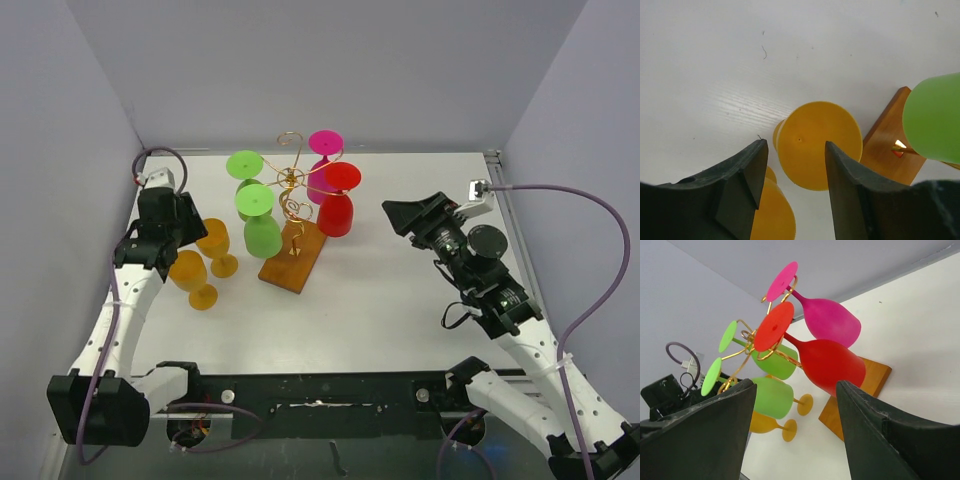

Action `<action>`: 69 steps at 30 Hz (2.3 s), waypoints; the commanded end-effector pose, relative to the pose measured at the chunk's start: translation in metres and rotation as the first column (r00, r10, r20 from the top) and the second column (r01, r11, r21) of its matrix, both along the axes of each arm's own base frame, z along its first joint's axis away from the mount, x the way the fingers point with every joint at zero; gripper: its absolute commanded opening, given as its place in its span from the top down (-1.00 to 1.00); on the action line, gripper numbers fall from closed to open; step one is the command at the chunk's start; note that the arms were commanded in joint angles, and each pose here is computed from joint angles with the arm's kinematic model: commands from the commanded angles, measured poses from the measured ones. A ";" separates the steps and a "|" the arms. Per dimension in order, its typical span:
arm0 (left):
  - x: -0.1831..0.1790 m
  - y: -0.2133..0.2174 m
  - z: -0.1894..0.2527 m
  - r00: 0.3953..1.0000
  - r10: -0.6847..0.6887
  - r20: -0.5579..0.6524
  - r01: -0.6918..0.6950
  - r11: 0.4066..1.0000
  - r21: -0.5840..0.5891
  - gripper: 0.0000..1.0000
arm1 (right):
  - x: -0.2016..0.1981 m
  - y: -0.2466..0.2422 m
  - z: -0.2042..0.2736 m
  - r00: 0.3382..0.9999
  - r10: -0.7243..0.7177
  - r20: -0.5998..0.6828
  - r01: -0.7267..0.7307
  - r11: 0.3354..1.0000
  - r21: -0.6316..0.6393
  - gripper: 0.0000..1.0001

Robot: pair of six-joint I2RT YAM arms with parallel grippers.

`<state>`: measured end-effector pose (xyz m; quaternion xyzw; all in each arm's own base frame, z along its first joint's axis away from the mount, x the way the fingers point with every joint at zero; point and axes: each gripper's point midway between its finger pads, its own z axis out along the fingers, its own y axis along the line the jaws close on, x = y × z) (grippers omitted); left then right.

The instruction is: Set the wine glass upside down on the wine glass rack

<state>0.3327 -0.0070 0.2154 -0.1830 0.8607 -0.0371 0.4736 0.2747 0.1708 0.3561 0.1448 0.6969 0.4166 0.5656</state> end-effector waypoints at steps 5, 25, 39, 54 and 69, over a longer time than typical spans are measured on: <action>0.013 0.007 -0.020 0.998 0.010 -0.068 -0.007 0.999 0.042 0.06 | -0.007 -0.013 0.009 0.994 -0.020 0.112 0.026 0.998 -0.059 -0.28; 0.033 0.025 -0.024 0.992 0.121 -0.043 -0.117 0.989 0.090 1.00 | -0.010 -0.008 0.003 0.987 0.019 0.159 -0.004 0.995 -0.096 -0.21; -0.006 0.047 0.136 0.875 0.241 0.419 -0.262 0.965 -0.007 1.00 | -0.023 -0.003 0.027 0.982 0.071 0.175 -0.062 0.997 -0.054 -0.34; -0.114 0.025 0.288 0.610 0.163 0.775 -0.068 0.986 -0.154 1.00 | -0.062 0.030 0.086 0.886 0.275 0.372 -0.322 0.944 0.068 -0.38; -0.137 -0.054 0.365 0.228 -0.018 0.973 0.454 0.886 -0.090 1.00 | -0.036 0.039 0.124 0.947 0.152 0.282 -0.263 0.871 0.415 -0.29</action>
